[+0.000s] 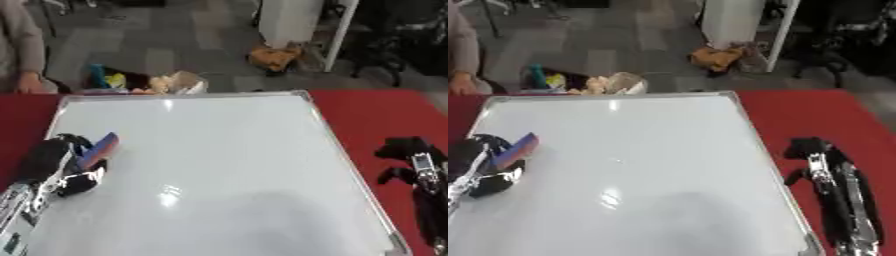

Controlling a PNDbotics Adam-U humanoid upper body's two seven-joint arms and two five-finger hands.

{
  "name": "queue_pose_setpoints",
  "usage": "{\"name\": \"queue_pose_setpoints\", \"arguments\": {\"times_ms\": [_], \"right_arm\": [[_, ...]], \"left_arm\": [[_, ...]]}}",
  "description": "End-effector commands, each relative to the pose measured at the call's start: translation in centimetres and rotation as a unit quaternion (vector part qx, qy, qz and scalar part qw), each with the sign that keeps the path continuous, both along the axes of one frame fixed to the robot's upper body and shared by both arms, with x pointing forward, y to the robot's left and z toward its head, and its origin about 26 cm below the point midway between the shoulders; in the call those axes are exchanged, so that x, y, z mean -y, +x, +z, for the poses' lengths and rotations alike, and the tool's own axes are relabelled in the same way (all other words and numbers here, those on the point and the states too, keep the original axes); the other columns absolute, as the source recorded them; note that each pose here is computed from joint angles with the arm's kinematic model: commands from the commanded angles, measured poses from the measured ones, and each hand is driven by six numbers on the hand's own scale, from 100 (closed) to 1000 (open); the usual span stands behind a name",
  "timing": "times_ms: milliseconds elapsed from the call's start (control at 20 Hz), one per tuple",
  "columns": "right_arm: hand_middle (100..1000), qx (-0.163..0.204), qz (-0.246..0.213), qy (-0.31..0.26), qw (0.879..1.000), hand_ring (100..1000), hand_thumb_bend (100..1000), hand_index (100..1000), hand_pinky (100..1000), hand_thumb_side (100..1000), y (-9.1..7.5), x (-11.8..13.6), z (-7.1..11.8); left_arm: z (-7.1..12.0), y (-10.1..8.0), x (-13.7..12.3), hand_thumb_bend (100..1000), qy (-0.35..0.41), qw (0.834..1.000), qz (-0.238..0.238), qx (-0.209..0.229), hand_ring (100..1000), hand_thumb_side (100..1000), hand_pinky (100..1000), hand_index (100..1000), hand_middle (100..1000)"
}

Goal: Wipe the whiteboard clean with a brush.

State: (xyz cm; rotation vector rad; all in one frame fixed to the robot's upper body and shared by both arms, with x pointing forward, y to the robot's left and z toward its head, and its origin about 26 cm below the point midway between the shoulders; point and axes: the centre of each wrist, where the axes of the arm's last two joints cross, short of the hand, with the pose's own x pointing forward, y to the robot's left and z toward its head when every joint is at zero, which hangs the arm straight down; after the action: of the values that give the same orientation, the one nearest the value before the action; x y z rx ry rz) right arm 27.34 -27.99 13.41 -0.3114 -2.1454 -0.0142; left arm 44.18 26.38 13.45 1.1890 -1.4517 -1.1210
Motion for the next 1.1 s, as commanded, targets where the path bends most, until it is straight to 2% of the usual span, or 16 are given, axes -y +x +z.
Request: {"name": "queue_pose_setpoints", "arguments": {"times_ms": [50,400,700,900,1100], "right_arm": [[563,0.017,-0.004,-0.008,1.000,646,100,676,353,792,-0.1,0.2,0.9],[563,0.017,-0.006,-0.008,1.000,646,100,677,354,792,-0.1,0.3,0.9],[562,0.017,-0.007,-0.008,1.000,646,100,676,354,792,-0.1,0.3,0.9],[562,0.017,-0.007,-0.009,1.000,646,100,676,354,791,-0.1,0.3,0.9],[562,0.017,-0.007,-0.009,1.000,646,100,676,354,791,-0.1,0.3,0.9]], "left_arm": [[0.3,0.1,-0.5,520,0.007,1.000,0.007,0.004,608,393,479,707,560],[1.6,0.0,-0.5,606,0.010,0.999,0.012,0.032,649,424,526,715,602],[3.8,-0.6,0.5,695,0.001,0.998,-0.011,0.068,666,437,544,710,617],[4.1,-0.8,1.1,685,-0.004,0.997,-0.026,0.067,665,435,537,681,609],[3.5,-0.9,1.7,653,0.002,0.998,-0.043,0.050,658,433,534,674,599]]}}
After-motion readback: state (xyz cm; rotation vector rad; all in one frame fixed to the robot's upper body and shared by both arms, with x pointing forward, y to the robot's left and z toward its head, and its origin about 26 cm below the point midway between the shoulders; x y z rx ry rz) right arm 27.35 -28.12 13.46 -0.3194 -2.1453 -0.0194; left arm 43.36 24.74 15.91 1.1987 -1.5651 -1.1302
